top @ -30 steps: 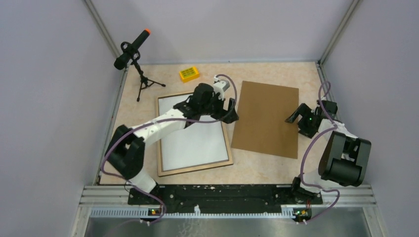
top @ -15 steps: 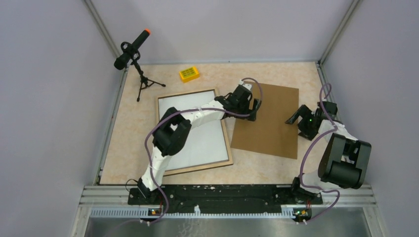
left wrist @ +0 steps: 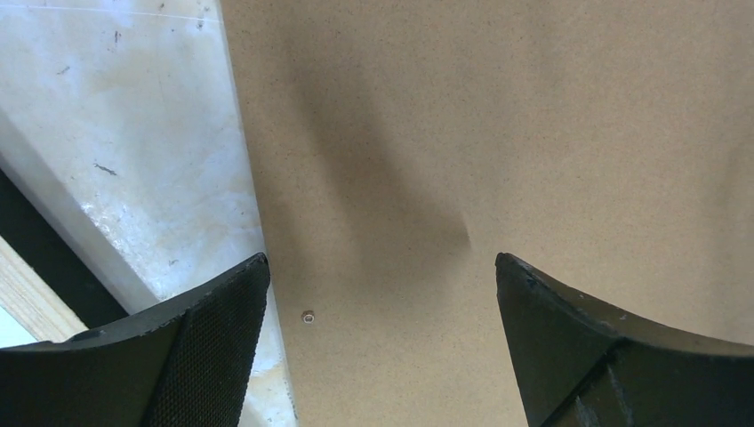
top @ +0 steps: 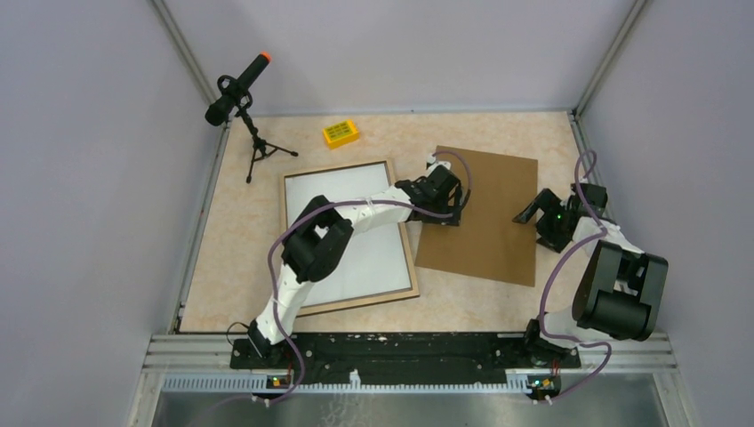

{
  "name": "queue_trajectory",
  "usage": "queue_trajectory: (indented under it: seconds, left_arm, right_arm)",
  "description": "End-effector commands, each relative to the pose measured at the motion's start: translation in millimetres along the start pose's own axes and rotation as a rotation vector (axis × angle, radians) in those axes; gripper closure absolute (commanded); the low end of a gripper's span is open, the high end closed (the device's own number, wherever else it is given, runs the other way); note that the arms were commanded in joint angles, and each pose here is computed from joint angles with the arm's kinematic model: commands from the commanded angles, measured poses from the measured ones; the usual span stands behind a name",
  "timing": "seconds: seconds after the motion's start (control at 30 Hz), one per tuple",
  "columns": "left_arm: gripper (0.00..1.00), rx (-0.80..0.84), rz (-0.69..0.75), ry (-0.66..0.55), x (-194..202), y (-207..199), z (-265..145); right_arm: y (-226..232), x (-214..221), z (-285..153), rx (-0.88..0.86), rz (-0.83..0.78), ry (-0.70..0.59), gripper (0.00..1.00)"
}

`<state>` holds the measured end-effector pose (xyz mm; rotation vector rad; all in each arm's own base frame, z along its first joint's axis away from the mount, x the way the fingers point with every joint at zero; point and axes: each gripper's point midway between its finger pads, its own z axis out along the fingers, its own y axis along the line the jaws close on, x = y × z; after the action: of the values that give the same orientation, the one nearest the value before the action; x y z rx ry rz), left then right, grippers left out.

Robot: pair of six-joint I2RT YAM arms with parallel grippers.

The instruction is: Put the photo into the frame

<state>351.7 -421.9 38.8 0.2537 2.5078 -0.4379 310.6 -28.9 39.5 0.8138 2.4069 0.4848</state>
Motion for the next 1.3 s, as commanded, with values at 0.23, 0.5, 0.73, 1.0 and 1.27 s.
queue_trajectory:
  seconds: [0.23,0.5,0.73,1.0,1.27]
  left_arm:
    - [0.05,0.558,-0.086,0.081,-20.6,-91.8,-78.4]
    - [0.04,0.687,-0.113,0.038,-37.5,-108.1,-132.9]
    - [0.03,0.600,-0.137,0.017,-20.0,-77.1,-138.8]
    - [0.02,0.470,-0.139,0.008,2.0,-26.7,-128.5]
    - [0.02,0.416,-0.116,0.020,7.0,-3.5,-114.8]
  right_arm:
    - [15.7,10.5,-0.6,-0.098,0.005,0.026,0.09]
    - [31.9,19.2,0.0,-0.149,-0.037,0.057,0.13]
    - [50.1,42.5,4.8,-0.169,-0.094,0.104,0.14]
    - [55.6,64.5,5.9,-0.198,-0.085,0.133,0.15]
    - [59.3,78.7,3.3,-0.210,-0.094,0.149,0.15]
